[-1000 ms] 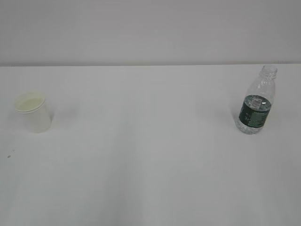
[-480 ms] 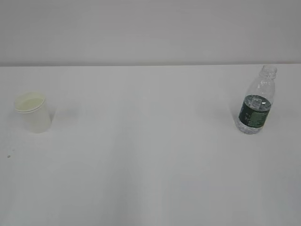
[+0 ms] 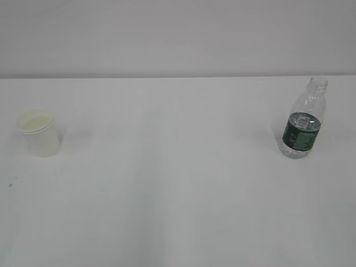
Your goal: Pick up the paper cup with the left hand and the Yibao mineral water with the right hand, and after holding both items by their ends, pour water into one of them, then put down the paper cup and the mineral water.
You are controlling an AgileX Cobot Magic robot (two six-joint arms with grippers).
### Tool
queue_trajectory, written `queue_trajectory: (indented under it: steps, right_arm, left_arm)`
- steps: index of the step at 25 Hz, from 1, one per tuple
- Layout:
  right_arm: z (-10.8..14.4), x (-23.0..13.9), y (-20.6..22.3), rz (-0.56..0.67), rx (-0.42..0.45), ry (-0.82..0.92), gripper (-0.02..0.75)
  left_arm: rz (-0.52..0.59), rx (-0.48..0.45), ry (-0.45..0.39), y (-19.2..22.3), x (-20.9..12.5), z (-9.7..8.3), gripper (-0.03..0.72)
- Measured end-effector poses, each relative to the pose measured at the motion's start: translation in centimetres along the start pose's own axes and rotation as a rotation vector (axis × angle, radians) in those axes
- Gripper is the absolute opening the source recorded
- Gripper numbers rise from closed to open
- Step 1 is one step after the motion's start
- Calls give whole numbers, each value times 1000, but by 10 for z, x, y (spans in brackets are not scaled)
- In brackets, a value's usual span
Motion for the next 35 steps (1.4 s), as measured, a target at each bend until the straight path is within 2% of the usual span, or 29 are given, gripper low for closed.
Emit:
queue_trajectory:
  steps: [13,15,19,21,35]
  right_arm:
    - [-1,0,0,0,-5,6,589]
    - [-1,0,0,0,-5,8,589]
    - [-1,0,0,0,-5,8,590]
    - [-1,0,0,0,-5,8,590]
    - [-1,0,0,0,-5,8,591]
  left_arm:
    - [0,0,0,0,0,0,340]
    - [0,0,0,0,0,0,398]
    - [0,0,0,0,0,0,589]
    - [0,0,0,0,0,0,616]
    - [0,0,0,0,0,0,593]
Point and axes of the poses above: a point on each arm's last joint axis where the gripper is mounted, y pointing out along that axis toward the gripper, z along the wrist's bending axis when the last joint is at zero, x = y × z, the point moved 5 cm from there along y, pointing out along that axis toward the gripper, and after that the axes turned 7 degrees about y, right-handed, at the moved point
